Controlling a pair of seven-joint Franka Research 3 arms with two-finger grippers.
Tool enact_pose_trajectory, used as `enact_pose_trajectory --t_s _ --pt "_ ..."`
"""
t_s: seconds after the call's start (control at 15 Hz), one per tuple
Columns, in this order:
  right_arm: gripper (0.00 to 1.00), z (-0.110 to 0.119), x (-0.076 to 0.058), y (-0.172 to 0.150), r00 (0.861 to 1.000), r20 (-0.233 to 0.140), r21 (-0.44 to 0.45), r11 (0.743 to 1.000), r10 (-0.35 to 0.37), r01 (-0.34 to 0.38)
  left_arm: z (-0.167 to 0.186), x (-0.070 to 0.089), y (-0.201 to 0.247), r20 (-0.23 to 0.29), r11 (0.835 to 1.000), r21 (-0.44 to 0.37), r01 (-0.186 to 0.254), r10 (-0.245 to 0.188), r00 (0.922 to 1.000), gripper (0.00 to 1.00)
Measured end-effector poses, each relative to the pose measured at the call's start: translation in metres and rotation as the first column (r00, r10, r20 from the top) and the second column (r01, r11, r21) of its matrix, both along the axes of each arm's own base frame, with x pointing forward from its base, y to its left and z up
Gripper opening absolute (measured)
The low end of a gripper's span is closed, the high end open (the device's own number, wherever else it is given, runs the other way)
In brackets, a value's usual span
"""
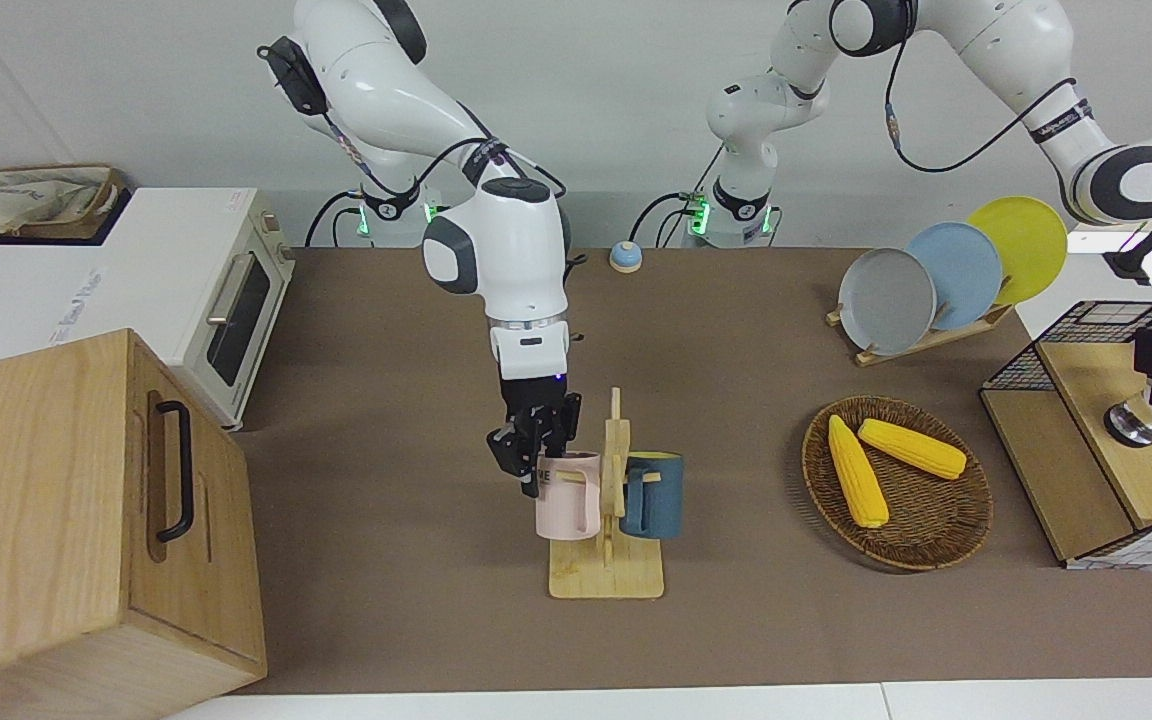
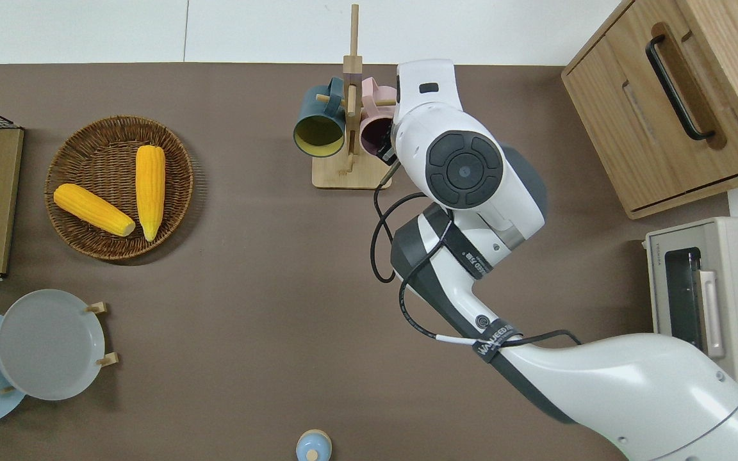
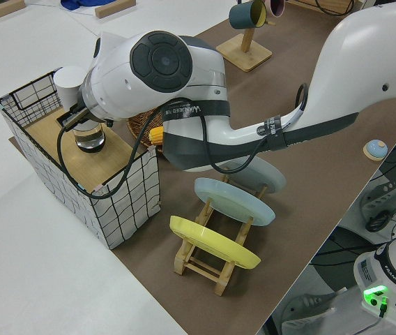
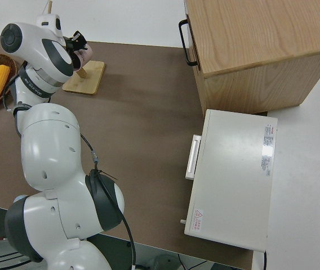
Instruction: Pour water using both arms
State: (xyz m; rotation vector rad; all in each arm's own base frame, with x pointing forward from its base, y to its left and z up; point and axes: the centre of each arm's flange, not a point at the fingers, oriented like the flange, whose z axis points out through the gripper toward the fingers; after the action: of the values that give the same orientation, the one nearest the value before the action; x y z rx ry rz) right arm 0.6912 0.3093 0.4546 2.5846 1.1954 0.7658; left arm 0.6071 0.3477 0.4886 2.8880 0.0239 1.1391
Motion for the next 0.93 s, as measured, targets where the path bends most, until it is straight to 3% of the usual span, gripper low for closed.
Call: enact_pose_trajectory --t_s 0.2,0.4,0.53,0.93 --pt "0.44 0.0 -0.0013 0.0029 1.0 0.0 0.0 1.0 0.004 -0.004 0.0 0.0 0.0 0.0 1.0 0.0 0.0 0.0 1.0 0.63" --pt "0.22 0.0 -0.0013 0.0029 1.0 0.0 0.0 1.0 0.004 -0.004 0.0 0.0 0.0 0.0 1.0 0.0 -0.001 0.001 1.0 0.63" --pt "0.15 0.001 -0.0008 0.0021 1.0 0.002 0.0 1.0 0.003 -0.003 0.0 0.0 0.0001 0.0 1.0 0.0 -0.001 0.001 1.0 0.63" --pt "0.07 0.0034 0.0008 -0.0002 1.0 0.006 -0.001 1.0 -0.002 0.002 0.0001 -0.0002 0.0005 0.0 1.0 -0.007 -0.009 0.009 1.0 0.63"
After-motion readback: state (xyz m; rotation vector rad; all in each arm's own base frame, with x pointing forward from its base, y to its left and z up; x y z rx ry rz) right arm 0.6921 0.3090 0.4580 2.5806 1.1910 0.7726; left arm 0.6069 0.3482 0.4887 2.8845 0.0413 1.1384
